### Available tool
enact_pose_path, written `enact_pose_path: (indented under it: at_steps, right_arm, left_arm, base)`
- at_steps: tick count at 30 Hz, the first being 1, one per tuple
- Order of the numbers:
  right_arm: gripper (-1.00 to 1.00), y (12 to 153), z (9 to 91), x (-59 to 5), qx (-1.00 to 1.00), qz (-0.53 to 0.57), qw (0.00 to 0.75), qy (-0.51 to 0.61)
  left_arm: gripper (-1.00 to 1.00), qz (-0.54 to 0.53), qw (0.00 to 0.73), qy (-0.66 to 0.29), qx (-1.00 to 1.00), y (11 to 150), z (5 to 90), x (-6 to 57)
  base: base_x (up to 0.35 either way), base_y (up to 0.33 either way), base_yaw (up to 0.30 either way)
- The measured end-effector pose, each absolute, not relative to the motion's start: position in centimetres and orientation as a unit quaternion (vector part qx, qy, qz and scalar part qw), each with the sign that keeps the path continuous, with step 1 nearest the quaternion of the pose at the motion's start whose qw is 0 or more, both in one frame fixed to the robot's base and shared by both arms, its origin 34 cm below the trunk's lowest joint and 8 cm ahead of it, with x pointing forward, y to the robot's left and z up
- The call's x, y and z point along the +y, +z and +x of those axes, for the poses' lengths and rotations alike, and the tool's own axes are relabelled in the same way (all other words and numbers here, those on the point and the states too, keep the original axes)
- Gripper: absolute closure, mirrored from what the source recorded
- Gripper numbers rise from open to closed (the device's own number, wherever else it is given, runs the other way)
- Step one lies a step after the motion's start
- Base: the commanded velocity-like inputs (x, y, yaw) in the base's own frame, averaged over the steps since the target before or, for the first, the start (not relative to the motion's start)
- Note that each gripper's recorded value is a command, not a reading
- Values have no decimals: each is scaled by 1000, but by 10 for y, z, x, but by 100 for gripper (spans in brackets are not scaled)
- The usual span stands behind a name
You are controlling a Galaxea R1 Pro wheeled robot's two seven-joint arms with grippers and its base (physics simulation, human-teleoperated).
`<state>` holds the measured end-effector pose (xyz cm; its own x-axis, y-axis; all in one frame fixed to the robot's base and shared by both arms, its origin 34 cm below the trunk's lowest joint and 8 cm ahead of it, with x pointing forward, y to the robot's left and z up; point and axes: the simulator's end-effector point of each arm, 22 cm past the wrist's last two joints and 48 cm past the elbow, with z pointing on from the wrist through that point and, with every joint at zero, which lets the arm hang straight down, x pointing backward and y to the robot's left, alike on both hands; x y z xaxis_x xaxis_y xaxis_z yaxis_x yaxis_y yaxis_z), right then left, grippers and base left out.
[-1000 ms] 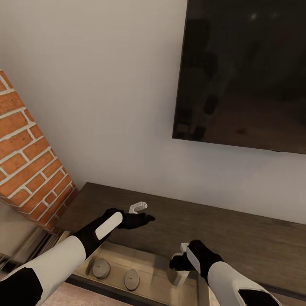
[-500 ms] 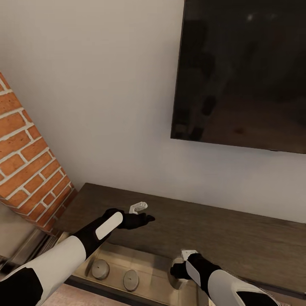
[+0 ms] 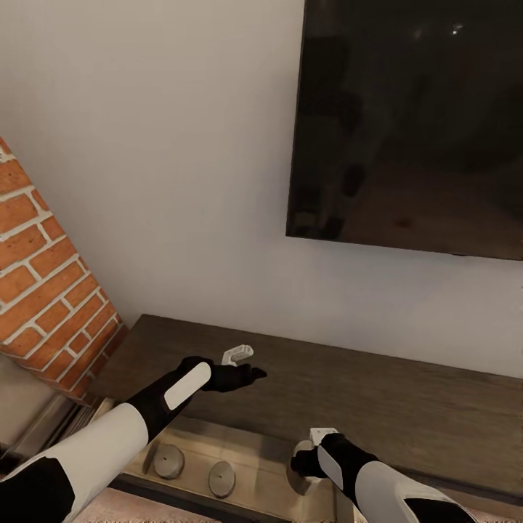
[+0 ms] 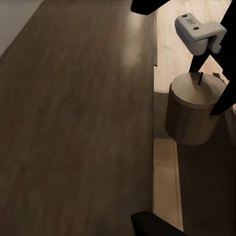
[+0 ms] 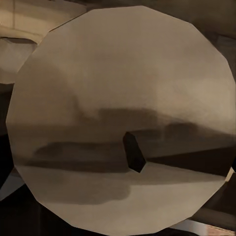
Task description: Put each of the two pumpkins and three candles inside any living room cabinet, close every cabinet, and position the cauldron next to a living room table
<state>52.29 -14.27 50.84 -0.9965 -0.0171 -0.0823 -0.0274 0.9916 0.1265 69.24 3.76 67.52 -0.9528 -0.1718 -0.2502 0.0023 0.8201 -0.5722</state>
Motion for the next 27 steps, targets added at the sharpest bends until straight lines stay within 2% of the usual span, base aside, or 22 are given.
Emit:
enact_pose_path:
  at_steps: [6,27]
  right_arm:
    - [100,508,523,-143,997,-11,41,64]
    - [100,509,524,-143,997,-13,43,63]
  left_arm:
    - [-100,-45,147,-296,943,675,692,38]
    - [-100,-58,129,-288,947,660,683,37]
  base:
    - [-160,0,0]
    - [-3,0,0]
